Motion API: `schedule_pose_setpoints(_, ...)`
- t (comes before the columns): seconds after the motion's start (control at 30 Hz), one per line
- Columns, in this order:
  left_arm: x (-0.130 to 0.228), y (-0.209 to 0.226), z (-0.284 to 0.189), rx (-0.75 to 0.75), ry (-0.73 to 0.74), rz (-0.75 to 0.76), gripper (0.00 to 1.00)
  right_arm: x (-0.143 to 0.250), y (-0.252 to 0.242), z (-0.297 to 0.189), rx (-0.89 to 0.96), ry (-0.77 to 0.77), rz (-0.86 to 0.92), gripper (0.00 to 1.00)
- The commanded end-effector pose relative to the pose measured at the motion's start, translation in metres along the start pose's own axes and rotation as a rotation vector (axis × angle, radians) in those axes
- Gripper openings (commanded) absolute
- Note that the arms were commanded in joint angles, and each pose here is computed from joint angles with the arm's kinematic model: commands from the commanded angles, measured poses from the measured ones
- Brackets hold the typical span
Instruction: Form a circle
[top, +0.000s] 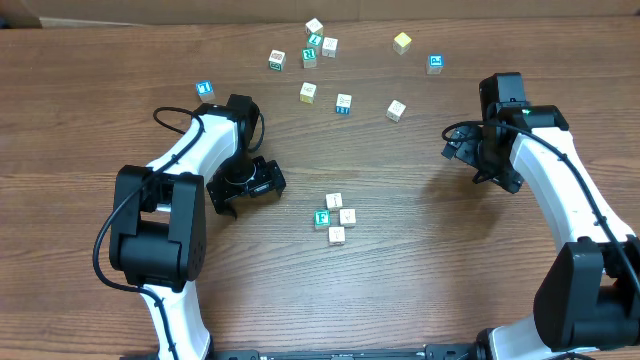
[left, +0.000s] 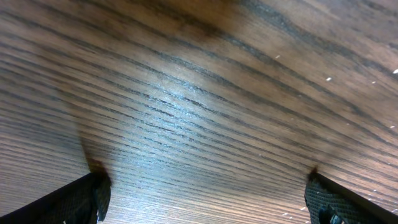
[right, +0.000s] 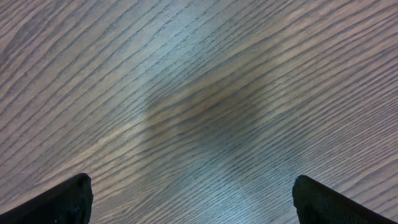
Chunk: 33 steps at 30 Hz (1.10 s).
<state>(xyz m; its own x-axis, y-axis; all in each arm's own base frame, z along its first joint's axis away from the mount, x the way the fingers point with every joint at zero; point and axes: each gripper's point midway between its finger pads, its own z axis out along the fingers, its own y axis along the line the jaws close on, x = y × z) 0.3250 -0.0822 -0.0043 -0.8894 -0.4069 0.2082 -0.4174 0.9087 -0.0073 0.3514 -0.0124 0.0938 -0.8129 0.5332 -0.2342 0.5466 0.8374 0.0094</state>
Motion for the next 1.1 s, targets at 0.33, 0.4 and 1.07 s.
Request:
schedule_pose_setpoints(0.33, -0.0112, 0.0123, 0.0273, -0.058, -0.010, 0.010, 1.00, -0.0072, -0.0005, -0.0085, -0.008, -0.032, 0.009, 1.00)
schedule_pose_setpoints(0.4, -0.0112, 0.0123, 0.0273, -0.058, -0.010, 0.010, 1.00, -0.0072, -0.0005, -0.0085, -0.008, -0.032, 0.009, 1.00)
schedule_pose_setpoints(1.07, -0.0127, 0.0106, 0.0254, -0.051, -0.021, 0.012, 1.00, -0.0073, -0.0005, -0.0085, -0.008, -0.033, 0.009, 1.00)
